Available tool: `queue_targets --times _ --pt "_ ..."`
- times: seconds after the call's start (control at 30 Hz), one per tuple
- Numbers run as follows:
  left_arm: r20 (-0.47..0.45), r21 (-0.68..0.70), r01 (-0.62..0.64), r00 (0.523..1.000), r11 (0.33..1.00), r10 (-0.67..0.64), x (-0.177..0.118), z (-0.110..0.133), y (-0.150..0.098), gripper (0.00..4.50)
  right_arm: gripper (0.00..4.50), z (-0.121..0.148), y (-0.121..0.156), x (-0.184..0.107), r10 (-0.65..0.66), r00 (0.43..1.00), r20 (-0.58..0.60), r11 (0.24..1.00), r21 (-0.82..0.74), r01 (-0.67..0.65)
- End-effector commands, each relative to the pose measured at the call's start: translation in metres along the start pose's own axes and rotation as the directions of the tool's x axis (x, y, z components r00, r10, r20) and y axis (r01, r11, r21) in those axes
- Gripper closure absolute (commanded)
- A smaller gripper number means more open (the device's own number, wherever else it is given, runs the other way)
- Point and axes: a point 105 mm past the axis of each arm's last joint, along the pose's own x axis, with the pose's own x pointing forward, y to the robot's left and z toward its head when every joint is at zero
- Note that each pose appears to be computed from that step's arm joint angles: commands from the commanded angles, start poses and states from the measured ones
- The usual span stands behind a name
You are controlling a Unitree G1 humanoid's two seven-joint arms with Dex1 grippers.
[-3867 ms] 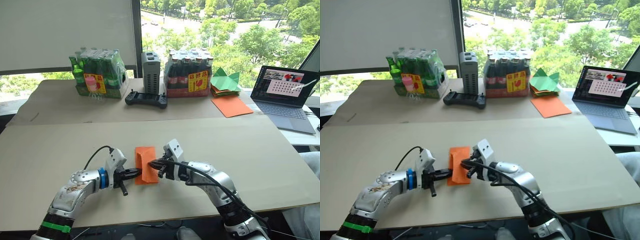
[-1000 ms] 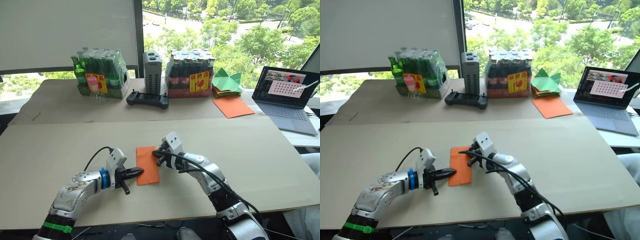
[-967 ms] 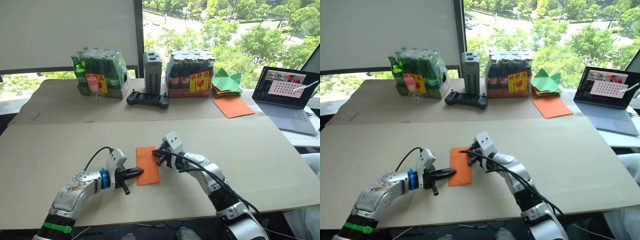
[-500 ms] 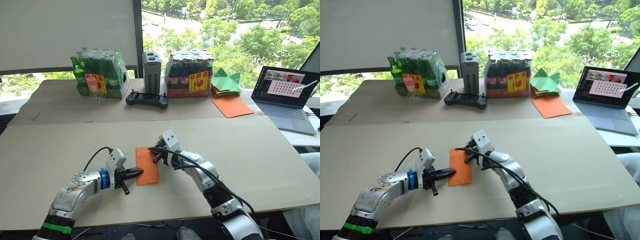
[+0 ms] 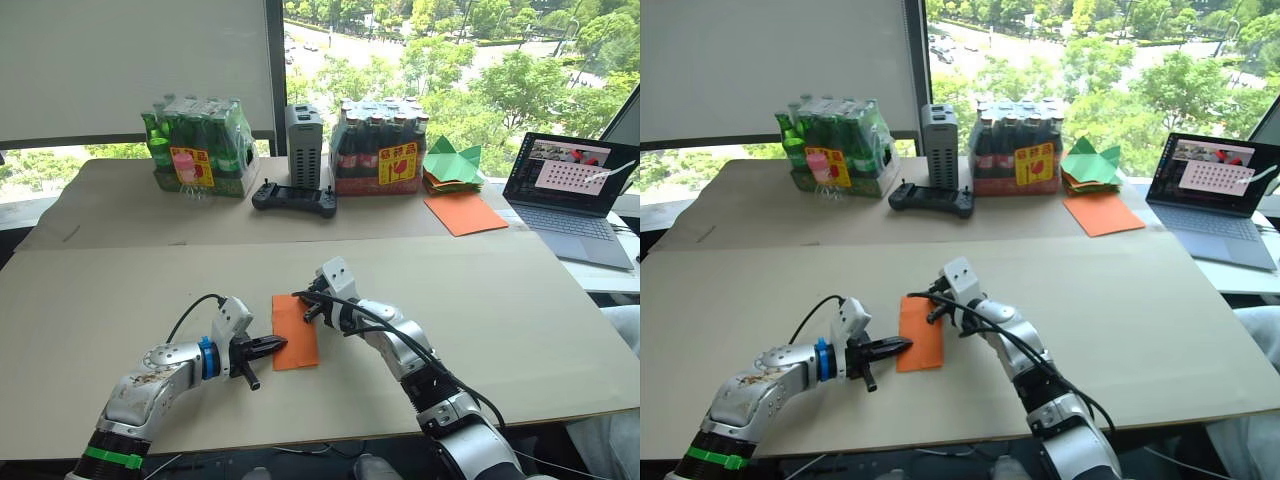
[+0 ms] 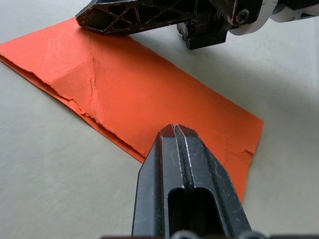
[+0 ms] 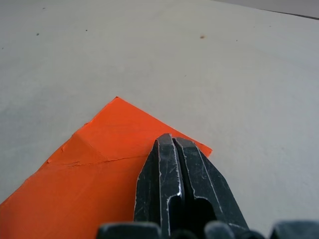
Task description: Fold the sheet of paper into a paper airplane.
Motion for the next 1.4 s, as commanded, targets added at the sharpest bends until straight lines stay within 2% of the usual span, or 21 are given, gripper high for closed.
queue_targets --times 0.03,0.33,0.77,1.4 --pt "-0.042 -0.035 0.005 0.999 0.999 -0.007 0.001 -0.013 -0.003 4.46 4.5 -0.01 -0.009 -0.004 -0.045 0.999 -0.028 0.999 0.009 0.045" --pt "-0.04 -0.032 0.007 0.999 0.999 -0.009 0.003 -0.012 -0.003 4.46 4.5 -0.013 -0.014 -0.004 -0.066 0.997 -0.034 0.998 -0.004 0.066" --pt "-0.038 -0.029 -0.01 0.999 1.0 0.009 0.001 -0.01 0.004 4.46 4.5 -0.019 0.009 -0.016 0.057 0.997 -0.053 0.997 -0.044 -0.06" --pt "-0.039 -0.026 -0.017 0.999 1.0 0.016 0.0 -0.009 0.007 4.46 4.5 -0.037 0.022 -0.031 0.14 0.982 -0.127 0.986 -0.075 -0.15"
